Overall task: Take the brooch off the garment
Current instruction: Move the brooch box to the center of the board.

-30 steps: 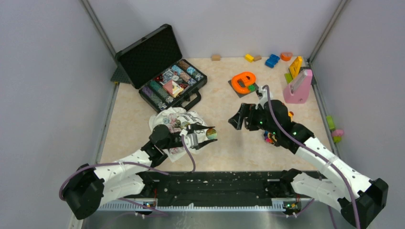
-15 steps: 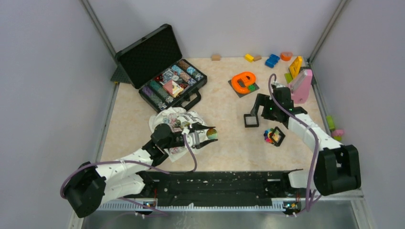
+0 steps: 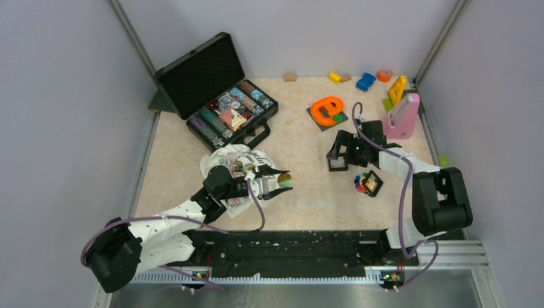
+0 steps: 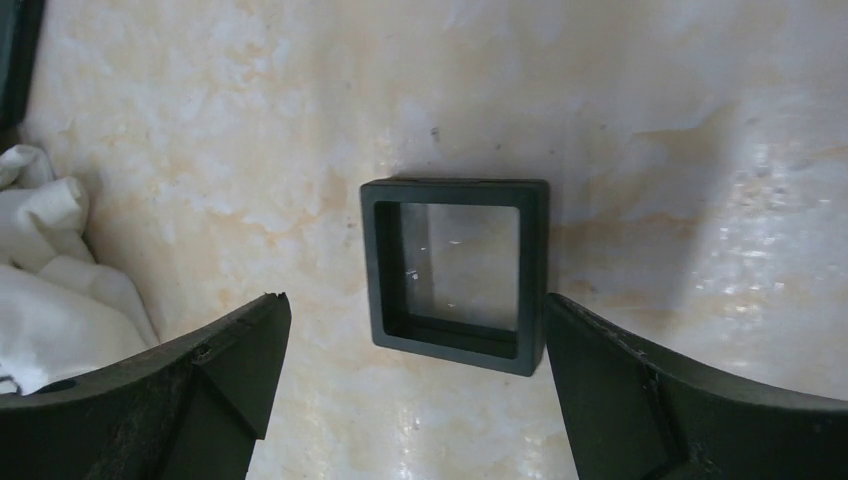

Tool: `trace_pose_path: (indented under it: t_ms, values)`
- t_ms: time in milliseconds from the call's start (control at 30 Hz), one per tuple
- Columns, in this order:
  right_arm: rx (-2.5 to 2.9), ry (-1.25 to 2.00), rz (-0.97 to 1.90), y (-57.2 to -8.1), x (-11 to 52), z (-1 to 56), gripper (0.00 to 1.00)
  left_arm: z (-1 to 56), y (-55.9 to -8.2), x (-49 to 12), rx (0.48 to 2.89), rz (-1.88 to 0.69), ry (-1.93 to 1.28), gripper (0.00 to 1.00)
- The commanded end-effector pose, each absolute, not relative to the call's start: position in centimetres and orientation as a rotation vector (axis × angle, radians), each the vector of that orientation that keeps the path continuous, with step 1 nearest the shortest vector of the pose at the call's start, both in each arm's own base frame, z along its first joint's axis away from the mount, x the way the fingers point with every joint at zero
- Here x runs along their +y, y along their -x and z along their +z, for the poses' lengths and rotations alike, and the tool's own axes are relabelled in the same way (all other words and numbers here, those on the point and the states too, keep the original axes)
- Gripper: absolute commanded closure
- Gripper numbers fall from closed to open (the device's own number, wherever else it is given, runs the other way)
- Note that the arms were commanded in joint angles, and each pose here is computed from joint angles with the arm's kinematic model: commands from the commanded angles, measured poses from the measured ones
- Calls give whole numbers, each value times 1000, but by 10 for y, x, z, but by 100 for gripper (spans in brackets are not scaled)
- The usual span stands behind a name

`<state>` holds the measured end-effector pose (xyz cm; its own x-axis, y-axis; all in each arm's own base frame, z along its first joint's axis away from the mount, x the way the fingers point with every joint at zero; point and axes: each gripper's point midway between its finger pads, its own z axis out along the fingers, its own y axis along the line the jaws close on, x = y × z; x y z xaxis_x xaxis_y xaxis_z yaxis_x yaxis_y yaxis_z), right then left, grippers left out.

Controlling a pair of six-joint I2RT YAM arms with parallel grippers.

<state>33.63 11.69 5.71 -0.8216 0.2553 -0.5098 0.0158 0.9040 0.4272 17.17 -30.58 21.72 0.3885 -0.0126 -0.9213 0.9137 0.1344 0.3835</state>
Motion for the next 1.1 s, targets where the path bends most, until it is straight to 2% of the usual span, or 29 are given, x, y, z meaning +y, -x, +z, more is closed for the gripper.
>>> trace_pose_path:
  t_ms: [0, 200, 367, 533, 700, 800, 1067]
  values:
    - [2444, -126, 729, -332, 154, 66, 1, 238, -172, -310, 880, -836, -1243, 74]
    - [2443, -71, 988, -307, 203, 83, 1, 237, -173, -311, 885, -835, -1249, 74]
    - [2390, 62, 1169, -291, 231, 120, 1, 234, -174, -311, 892, -832, -1253, 74]
    - [2352, 236, 828, -308, 199, 135, 1, 234, -174, -311, 894, -832, -1254, 74]
    - [2273, 340, 492, -338, 165, 119, 1, 235, -173, -312, 893, -834, -1258, 74]
    - [2258, 331, 437, -355, 159, 110, 1, 234, -173, -311, 895, -832, -1259, 74]
    - [2317, 346, 618, -376, 176, 81, 1, 232, -174, -311, 901, -827, -1263, 74]
